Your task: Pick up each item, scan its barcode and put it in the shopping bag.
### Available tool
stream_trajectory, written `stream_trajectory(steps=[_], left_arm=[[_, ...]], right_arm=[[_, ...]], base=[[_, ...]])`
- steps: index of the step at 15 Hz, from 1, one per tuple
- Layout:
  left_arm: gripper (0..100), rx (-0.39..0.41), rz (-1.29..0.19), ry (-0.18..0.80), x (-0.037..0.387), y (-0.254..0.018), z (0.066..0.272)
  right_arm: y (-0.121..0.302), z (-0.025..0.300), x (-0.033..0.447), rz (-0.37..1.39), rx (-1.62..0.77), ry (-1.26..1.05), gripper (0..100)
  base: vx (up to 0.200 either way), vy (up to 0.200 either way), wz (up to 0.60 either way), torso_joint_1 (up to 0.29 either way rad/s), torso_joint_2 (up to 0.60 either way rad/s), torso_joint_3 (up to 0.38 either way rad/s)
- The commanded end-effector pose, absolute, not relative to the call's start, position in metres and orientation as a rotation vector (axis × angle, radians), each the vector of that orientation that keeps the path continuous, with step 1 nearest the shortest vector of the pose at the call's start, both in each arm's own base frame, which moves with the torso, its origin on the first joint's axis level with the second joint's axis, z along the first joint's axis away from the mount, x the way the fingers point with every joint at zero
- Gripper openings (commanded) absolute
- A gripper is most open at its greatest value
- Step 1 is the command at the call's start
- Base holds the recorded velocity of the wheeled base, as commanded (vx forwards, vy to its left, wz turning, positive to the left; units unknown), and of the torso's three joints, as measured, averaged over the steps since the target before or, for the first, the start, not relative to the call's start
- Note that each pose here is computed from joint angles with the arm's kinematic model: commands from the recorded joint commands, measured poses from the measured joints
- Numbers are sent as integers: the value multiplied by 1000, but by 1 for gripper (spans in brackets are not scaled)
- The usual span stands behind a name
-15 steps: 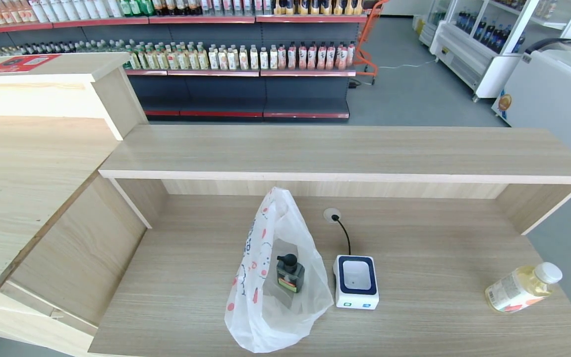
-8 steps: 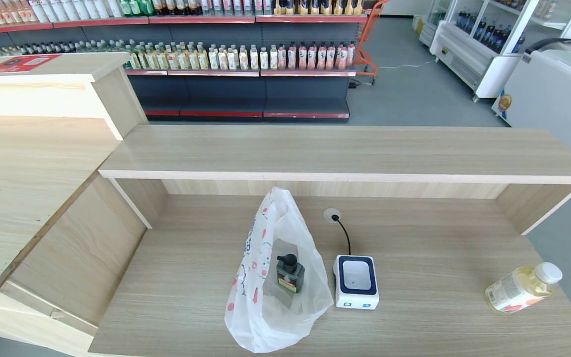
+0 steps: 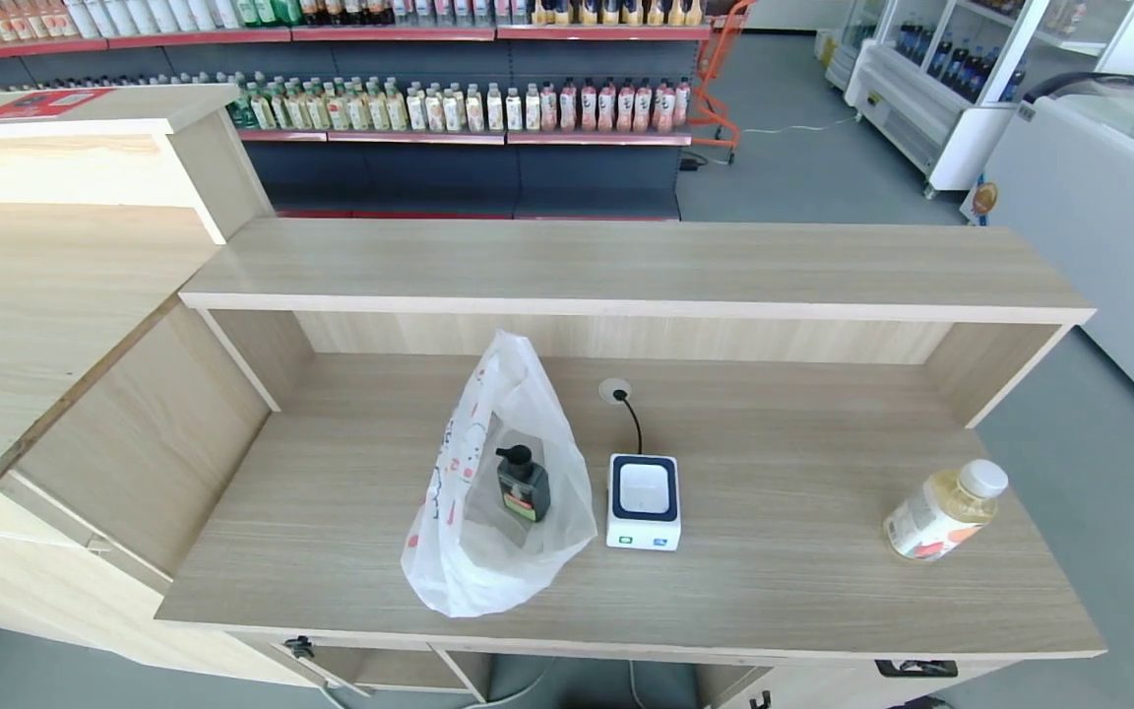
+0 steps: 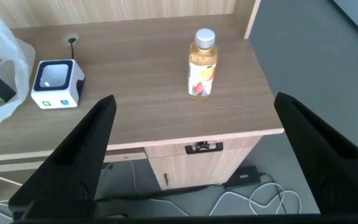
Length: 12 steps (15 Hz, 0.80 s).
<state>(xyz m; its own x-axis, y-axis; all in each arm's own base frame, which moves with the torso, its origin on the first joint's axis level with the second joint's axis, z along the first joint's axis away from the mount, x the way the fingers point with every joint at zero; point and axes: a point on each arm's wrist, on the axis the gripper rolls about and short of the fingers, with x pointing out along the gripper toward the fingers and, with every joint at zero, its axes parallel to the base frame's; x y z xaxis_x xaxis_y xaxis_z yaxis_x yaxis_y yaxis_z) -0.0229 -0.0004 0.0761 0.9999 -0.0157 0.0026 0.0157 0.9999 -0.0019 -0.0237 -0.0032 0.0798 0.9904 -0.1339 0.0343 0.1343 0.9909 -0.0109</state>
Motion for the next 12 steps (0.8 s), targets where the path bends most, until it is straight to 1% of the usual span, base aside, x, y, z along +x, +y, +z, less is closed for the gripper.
stream_trajectory(steps=[1, 12], left_arm=[[100, -3, -17, -3, -23, 0, 76], [100, 0, -18, -3, -23, 0, 76]], right_arm=[[-3, 80, -23, -134, -15, -29, 100], [-3, 80, -23, -134, -9, -30, 100]], base=[[0, 0, 0, 0, 0, 0], [0, -200, 0, 4, 2, 0]])
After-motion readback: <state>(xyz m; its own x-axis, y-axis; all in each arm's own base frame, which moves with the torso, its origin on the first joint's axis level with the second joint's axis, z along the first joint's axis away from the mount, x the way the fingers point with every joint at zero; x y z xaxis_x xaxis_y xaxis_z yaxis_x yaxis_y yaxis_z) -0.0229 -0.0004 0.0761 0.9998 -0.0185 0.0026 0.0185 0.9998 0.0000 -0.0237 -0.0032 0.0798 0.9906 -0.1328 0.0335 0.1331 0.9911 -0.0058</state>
